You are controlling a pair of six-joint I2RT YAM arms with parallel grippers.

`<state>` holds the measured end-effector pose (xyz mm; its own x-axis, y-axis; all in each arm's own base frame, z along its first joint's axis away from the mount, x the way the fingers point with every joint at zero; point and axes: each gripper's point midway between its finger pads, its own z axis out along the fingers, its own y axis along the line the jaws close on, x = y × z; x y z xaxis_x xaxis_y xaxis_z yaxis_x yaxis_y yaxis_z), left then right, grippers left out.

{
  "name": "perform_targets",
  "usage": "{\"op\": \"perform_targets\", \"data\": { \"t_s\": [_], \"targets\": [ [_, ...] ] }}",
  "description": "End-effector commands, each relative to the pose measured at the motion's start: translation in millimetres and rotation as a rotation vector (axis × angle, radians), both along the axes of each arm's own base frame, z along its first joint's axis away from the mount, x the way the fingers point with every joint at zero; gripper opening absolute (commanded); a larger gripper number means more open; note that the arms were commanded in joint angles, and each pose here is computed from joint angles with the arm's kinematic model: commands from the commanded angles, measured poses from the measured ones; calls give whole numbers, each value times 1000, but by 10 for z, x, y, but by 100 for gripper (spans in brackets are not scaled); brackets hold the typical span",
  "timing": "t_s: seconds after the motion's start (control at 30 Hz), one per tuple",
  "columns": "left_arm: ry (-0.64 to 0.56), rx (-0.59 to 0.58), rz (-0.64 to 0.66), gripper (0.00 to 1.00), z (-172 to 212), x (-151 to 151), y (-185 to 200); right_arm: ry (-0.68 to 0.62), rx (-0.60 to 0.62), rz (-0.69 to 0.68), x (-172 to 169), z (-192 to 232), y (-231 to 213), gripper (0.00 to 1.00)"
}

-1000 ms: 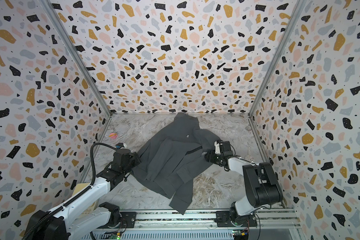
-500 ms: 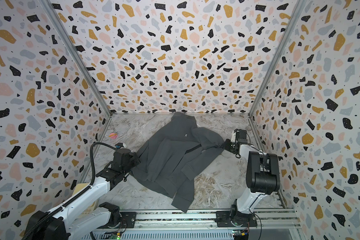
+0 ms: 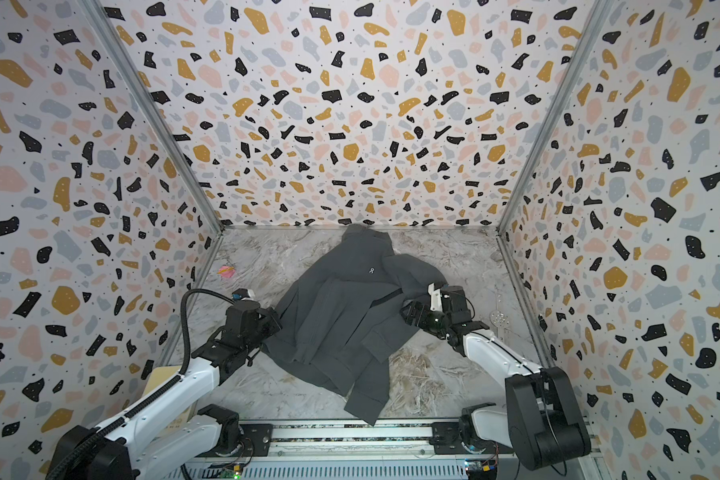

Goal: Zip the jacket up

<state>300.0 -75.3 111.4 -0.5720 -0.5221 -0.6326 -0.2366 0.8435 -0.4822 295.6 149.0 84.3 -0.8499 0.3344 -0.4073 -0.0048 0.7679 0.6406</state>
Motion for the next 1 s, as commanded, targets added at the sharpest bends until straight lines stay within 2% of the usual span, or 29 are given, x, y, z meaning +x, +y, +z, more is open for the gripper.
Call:
{"op": "perform_targets", "data": {
  "t_s": [0.0,0.13,0.23,0.37,0.47,0.53,0.57,0.6,0.63,0.67,0.7,0.8,0.9,0.97],
  "targets": [
    [-43,-27,-27,0,69,52,-56,55,-5,-114,-57,-142,-34,92],
    [-35,-15,-34,0,2,44,-54,116,-6,-125,-205,-377,40,85],
    [-24,-4,-37,0,-50,25,-43,156,21,-109,-304,-527,132,85],
    [-25,-6,-26,0,-92,19,-27,158,45,-82,-172,-557,298,84],
    [-21,1,-20,0,-115,22,-15,163,54,-49,-12,-645,420,77],
    [-20,6,-17,0,-116,28,-8,160,44,-26,122,-722,470,67],
    [-20,7,-17,0,-116,31,-7,153,33,-23,211,-747,469,56],
    [-21,9,-16,0,-115,33,-4,147,27,-20,286,-769,459,44],
    [-20,12,-13,0,-112,35,2,133,28,-17,376,-762,446,22],
    [-21,14,-11,0,-107,36,8,122,23,-27,474,-746,398,4],
    [-19,16,-8,0,-109,33,14,106,13,-32,567,-707,346,0],
    [-22,18,-2,0,-84,22,29,36,-83,-54,909,-442,32,0],
    [-35,10,4,0,-49,16,35,-57,-224,-124,1244,16,-487,0],
    [-46,-5,14,0,-33,23,36,-120,-233,-222,1401,357,-912,0]
  ]
}}
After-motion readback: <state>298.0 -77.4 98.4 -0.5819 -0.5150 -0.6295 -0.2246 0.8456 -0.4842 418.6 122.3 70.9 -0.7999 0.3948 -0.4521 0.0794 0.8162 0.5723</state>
